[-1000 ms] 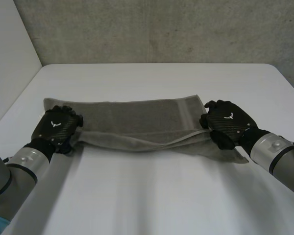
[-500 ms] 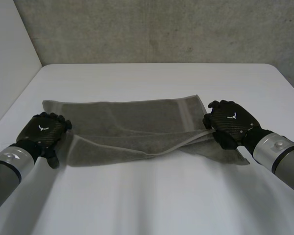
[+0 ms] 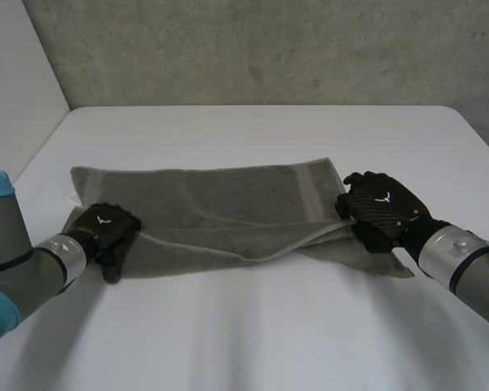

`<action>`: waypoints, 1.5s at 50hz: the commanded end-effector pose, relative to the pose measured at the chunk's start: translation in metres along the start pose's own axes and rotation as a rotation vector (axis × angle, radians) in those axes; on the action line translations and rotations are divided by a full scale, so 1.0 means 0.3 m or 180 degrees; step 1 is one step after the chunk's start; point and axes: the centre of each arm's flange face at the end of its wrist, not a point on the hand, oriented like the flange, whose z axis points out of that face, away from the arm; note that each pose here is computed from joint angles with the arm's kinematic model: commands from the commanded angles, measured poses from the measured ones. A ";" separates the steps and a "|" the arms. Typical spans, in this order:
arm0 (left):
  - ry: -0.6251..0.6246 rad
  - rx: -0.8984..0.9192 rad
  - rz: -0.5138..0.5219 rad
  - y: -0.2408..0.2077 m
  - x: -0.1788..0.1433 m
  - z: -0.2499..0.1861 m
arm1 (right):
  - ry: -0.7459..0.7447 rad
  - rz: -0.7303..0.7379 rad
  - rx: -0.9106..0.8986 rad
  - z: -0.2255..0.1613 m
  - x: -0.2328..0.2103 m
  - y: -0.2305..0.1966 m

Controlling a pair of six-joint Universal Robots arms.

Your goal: Fold the towel.

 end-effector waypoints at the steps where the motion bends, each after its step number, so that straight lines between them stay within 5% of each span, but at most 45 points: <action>1: 0.0028 -0.0070 0.0026 0.009 0.003 -0.013 | -0.0002 -0.0001 -0.0003 0.000 0.000 0.001; 17: -0.0405 0.0306 0.0105 -0.053 -0.039 -0.125 | -0.0008 0.0000 -0.0005 -0.001 -0.003 0.001; 50: -0.0674 0.0487 0.0095 -0.100 -0.083 -0.227 | -0.0102 0.0191 -0.0266 -0.056 0.008 -0.059; 63: -0.1408 0.1111 -0.0339 -0.216 -0.242 -0.457 | -0.0340 0.0129 -0.0483 -0.187 -0.031 -0.190; 75: -0.1223 0.1024 -0.0468 -0.165 -0.271 -0.436 | -0.0393 -0.0065 -0.0127 -0.171 -0.002 -0.286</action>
